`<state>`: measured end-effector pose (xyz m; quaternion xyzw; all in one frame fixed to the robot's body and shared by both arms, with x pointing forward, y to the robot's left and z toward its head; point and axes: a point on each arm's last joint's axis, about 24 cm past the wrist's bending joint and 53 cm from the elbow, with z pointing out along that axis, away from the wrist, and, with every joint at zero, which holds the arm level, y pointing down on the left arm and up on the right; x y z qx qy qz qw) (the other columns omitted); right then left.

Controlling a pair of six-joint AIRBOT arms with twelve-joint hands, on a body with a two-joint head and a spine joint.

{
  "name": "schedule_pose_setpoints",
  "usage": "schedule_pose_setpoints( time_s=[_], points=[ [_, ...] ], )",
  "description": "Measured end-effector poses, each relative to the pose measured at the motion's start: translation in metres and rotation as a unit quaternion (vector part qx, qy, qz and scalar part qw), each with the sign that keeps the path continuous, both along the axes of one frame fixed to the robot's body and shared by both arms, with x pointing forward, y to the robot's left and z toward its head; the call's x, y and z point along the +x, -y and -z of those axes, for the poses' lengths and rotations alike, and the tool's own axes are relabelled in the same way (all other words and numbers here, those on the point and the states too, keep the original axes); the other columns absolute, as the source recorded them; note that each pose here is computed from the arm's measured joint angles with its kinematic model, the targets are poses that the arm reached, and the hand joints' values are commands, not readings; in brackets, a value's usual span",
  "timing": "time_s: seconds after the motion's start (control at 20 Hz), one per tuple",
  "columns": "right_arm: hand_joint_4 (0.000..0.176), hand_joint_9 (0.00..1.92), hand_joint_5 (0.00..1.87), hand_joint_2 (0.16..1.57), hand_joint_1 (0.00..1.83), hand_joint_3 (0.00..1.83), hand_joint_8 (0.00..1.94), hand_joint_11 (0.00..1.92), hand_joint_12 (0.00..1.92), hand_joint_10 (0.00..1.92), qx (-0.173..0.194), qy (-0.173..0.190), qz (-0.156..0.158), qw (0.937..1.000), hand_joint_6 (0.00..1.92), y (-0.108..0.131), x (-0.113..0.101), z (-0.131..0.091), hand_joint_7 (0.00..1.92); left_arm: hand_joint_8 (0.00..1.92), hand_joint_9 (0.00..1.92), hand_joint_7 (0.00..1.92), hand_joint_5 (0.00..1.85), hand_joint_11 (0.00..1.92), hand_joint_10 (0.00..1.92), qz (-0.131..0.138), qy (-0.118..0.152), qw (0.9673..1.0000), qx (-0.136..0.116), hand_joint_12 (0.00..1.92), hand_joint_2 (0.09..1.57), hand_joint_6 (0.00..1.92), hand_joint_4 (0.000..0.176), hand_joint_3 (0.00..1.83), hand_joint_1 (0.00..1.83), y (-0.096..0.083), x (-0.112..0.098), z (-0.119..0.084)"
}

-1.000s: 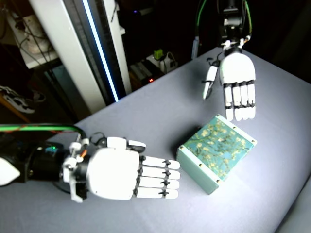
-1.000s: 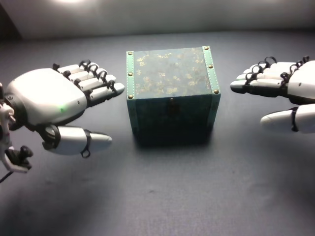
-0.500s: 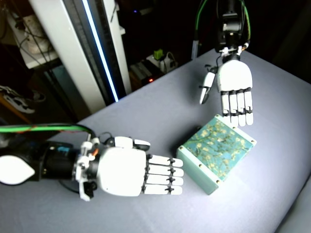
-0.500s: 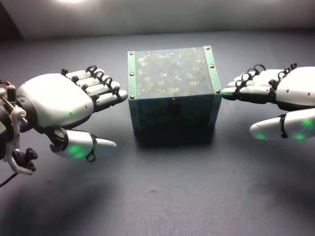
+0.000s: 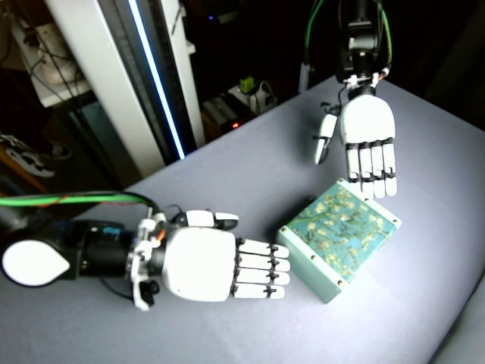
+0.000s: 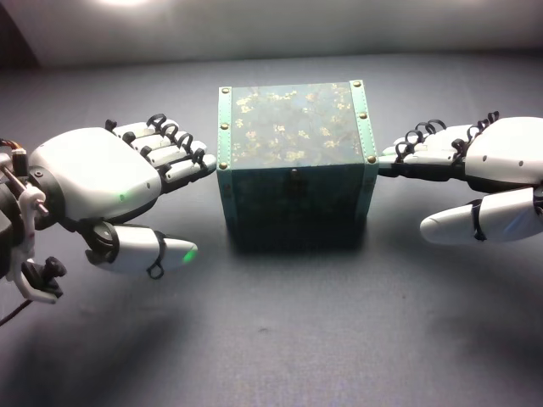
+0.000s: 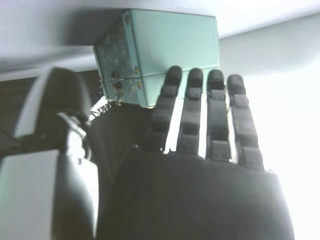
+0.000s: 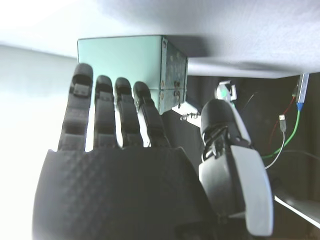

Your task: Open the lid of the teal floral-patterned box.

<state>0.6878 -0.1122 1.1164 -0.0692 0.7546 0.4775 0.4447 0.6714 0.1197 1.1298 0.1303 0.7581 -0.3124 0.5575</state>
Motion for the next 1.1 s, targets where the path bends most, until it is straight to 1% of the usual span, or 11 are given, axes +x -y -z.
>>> schedule_pose_setpoints(
  time_s=[0.15,0.2,0.35,0.6,0.65,0.75,0.8,0.9,0.95,1.0,1.1],
  points=[
    [0.000,0.01,0.07,1.24,0.00,0.00,0.00,0.01,0.01,0.00,0.008,0.005,-0.004,0.9999,0.00,-0.002,-0.001,-0.007,0.04,0.00,0.03,0.00,0.00,0.02,0.01,-0.001,-0.001,0.9999,-0.016,0.01,1.30,0.00,0.000,0.00,0.04,-0.003,-0.003,-0.005],
    [0.000,0.00,0.07,1.26,0.00,0.00,0.00,0.02,0.01,0.00,0.015,0.007,-0.003,0.9999,0.00,-0.001,-0.001,-0.012,0.04,0.00,0.02,0.00,0.00,0.00,0.00,-0.001,0.001,0.9997,-0.026,0.00,1.31,0.00,0.000,0.01,0.08,-0.004,-0.003,-0.010],
    [0.000,0.01,0.05,1.29,0.00,0.01,0.00,0.06,0.03,0.01,0.044,0.010,-0.002,0.9990,0.00,0.000,-0.001,-0.025,0.03,0.00,0.00,0.00,0.00,0.01,0.00,-0.003,0.012,0.9985,-0.053,0.00,1.29,0.00,0.000,0.00,0.00,-0.007,-0.004,-0.024],
    [0.000,0.02,0.05,1.35,0.00,0.02,0.00,0.04,0.02,0.00,0.096,0.015,0.012,0.9952,0.00,0.006,0.004,-0.047,0.03,0.00,0.00,0.00,0.00,0.02,0.00,-0.012,0.029,0.9941,-0.104,0.01,1.26,0.00,0.000,0.00,0.00,-0.010,-0.001,-0.045],
    [0.000,0.02,0.05,1.34,0.00,0.02,0.01,0.04,0.02,0.00,0.099,0.023,0.013,0.9948,0.00,0.008,0.006,-0.051,0.04,0.00,0.00,0.00,0.00,0.00,0.00,-0.015,0.033,0.9931,-0.111,0.00,1.19,0.00,0.000,0.00,0.00,-0.012,0.000,-0.049],
    [0.000,0.06,0.07,1.34,0.00,0.01,0.01,0.07,0.04,0.02,0.110,0.028,0.024,0.9933,0.01,0.013,0.012,-0.057,0.07,0.00,0.00,0.00,0.00,0.00,0.00,-0.017,0.045,0.9916,-0.120,0.00,1.16,0.00,0.000,0.00,0.00,-0.011,0.008,-0.057],
    [0.000,0.05,0.08,1.31,0.00,0.00,0.01,0.08,0.04,0.01,0.124,0.030,0.035,0.9912,0.01,0.018,0.018,-0.062,0.06,0.00,0.00,0.00,0.00,0.00,0.00,-0.024,0.054,0.9900,-0.128,0.00,1.05,0.00,0.000,0.00,0.00,-0.010,0.016,-0.065],
    [0.000,0.04,0.09,1.35,0.00,0.01,0.00,0.07,0.04,0.00,0.133,0.038,0.040,0.9896,0.01,0.019,0.025,-0.067,0.05,0.00,0.00,0.00,0.00,0.01,0.00,-0.029,0.069,0.9883,-0.133,0.01,1.11,0.00,0.000,0.02,0.00,-0.009,0.025,-0.075],
    [0.000,0.04,0.10,1.36,0.00,0.02,0.00,0.06,0.03,0.00,0.140,0.040,0.040,0.9885,0.01,0.016,0.028,-0.069,0.05,0.00,0.00,0.00,0.00,0.04,0.00,-0.030,0.075,0.9876,-0.135,0.02,1.23,0.00,0.000,0.02,0.00,-0.007,0.030,-0.079],
    [0.000,0.04,0.09,1.36,0.00,0.02,0.00,0.06,0.03,0.00,0.145,0.040,0.045,0.9877,0.01,0.014,0.033,-0.071,0.04,0.00,0.00,0.00,0.00,0.04,0.00,-0.036,0.074,0.9864,-0.142,0.02,1.27,0.00,0.000,0.03,0.00,-0.008,0.034,-0.082],
    [0.000,0.04,0.10,1.36,0.00,0.01,0.01,0.06,0.04,0.00,0.146,0.046,0.051,0.9870,0.01,0.012,0.042,-0.077,0.06,0.00,0.01,0.00,0.00,0.03,0.00,-0.044,0.078,0.9860,-0.141,0.02,1.31,0.00,0.000,0.01,0.00,-0.011,0.042,-0.087]
  ],
)
